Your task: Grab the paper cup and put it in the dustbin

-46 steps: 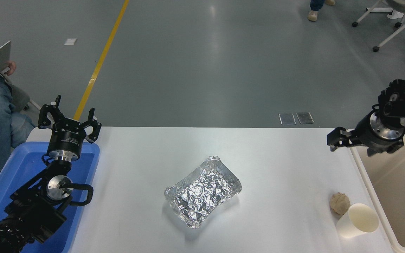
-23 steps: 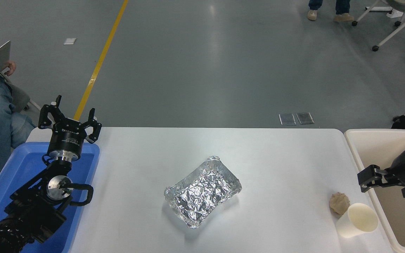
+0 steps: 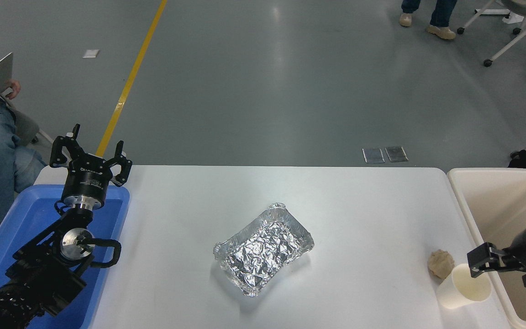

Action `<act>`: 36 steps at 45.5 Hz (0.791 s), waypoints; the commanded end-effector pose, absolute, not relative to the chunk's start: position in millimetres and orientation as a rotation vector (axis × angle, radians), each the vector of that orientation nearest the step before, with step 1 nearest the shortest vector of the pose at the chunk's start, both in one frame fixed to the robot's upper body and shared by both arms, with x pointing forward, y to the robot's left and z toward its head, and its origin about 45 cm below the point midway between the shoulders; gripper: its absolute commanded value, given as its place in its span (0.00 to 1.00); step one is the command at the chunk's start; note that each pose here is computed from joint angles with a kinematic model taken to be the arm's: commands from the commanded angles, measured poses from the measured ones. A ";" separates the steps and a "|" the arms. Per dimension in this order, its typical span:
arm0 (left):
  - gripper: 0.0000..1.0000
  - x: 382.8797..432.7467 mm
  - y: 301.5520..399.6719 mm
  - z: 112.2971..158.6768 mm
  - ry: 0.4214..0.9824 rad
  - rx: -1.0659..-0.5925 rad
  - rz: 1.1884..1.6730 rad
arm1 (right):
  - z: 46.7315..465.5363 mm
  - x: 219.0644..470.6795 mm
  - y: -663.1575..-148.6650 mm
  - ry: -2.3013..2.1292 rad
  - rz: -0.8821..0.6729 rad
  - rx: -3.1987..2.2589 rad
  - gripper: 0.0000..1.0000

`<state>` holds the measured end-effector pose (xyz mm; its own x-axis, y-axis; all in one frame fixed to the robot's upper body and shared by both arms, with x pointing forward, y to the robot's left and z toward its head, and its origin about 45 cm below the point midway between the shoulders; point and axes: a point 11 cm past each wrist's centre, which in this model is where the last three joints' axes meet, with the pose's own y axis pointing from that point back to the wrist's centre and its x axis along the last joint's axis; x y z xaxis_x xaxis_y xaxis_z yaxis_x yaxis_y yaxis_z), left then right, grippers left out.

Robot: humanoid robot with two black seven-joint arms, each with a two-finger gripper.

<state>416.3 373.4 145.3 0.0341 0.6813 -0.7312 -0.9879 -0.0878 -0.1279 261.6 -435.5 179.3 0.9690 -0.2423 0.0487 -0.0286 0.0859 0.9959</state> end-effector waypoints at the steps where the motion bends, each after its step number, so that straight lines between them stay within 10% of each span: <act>1: 0.99 416.2 374.2 145.4 0.520 -0.767 1.501 | 155.5 260.3 -447.7 -0.274 -0.180 1.471 0.97; 19: 0.99 416.4 373.0 145.5 0.521 -0.769 1.497 | 129.6 247.5 -465.5 -0.300 -0.192 1.416 0.85; 32: 0.99 416.4 373.1 145.4 0.521 -0.768 1.499 | 107.9 249.8 -450.1 -0.320 -0.199 1.464 0.34; 36: 0.99 416.5 373.3 145.5 0.521 -0.770 1.499 | 106.8 251.1 -447.4 -0.320 -0.198 1.471 0.00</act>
<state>416.4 373.4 145.4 0.0344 0.6809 -0.7315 -0.9878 -0.0880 -0.1283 250.8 -454.9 119.1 0.9447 -0.3148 0.0919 -0.0578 0.1162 0.9915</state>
